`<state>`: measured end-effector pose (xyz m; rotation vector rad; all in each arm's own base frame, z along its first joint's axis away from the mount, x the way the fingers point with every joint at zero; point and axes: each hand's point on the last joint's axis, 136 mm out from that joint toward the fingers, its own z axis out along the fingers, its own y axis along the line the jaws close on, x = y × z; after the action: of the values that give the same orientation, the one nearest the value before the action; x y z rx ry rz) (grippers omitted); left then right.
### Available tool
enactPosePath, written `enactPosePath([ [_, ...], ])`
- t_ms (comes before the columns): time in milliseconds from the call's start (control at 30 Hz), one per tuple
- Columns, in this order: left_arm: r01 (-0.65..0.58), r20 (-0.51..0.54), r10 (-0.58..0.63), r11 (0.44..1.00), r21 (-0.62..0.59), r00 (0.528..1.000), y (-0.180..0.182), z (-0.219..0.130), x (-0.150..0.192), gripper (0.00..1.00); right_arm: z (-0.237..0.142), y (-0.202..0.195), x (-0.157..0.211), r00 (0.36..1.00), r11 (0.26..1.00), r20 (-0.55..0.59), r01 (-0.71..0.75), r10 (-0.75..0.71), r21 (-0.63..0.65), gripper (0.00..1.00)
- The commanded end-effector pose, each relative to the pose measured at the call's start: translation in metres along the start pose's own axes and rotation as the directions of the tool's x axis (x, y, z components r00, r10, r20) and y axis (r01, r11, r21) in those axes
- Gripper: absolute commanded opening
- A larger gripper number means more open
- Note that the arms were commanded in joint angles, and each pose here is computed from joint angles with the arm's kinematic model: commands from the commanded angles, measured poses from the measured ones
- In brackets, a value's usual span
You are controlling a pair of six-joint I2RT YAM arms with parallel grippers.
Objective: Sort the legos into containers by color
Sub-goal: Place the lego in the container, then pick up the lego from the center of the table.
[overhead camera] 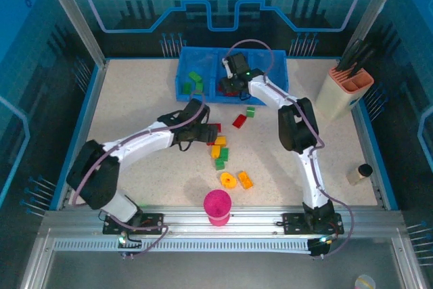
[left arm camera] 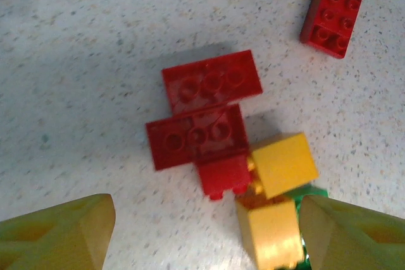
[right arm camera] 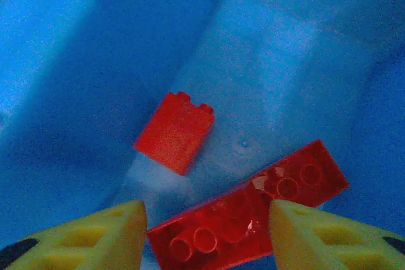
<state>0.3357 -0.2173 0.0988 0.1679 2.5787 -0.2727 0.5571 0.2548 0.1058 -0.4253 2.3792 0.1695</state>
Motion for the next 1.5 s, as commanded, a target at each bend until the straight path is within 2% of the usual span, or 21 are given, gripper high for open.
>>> enactPosePath([
  [0,0.021,0.067,-0.021,1.0,-0.009,0.998,-0.012,0.016,-0.024,0.78,-0.054,-0.004,-0.041,0.991,0.995,0.132,-0.022,0.035,-0.097,0.56],
  [233,-0.008,0.04,0.01,0.998,-0.057,0.999,-0.021,0.048,-0.032,0.78,-0.103,-0.022,-0.035,0.98,0.992,0.185,-0.046,0.067,-0.119,0.56],
  [467,-0.019,0.017,0.021,0.993,-0.114,1.0,-0.015,0.065,-0.032,0.81,-0.12,-0.036,-0.014,0.977,0.988,0.181,-0.093,0.115,-0.123,0.57],
  [867,-0.031,-0.035,0.026,0.987,-0.157,0.999,-0.008,0.078,-0.024,0.84,-0.12,-0.048,0.001,0.975,0.985,0.168,-0.124,0.144,-0.123,0.58],
  [1467,0.007,-0.104,-0.023,0.989,-0.148,0.994,0.0,0.109,-0.016,0.84,-0.113,-0.059,0.011,0.977,0.984,0.148,-0.139,0.156,-0.115,0.59],
])
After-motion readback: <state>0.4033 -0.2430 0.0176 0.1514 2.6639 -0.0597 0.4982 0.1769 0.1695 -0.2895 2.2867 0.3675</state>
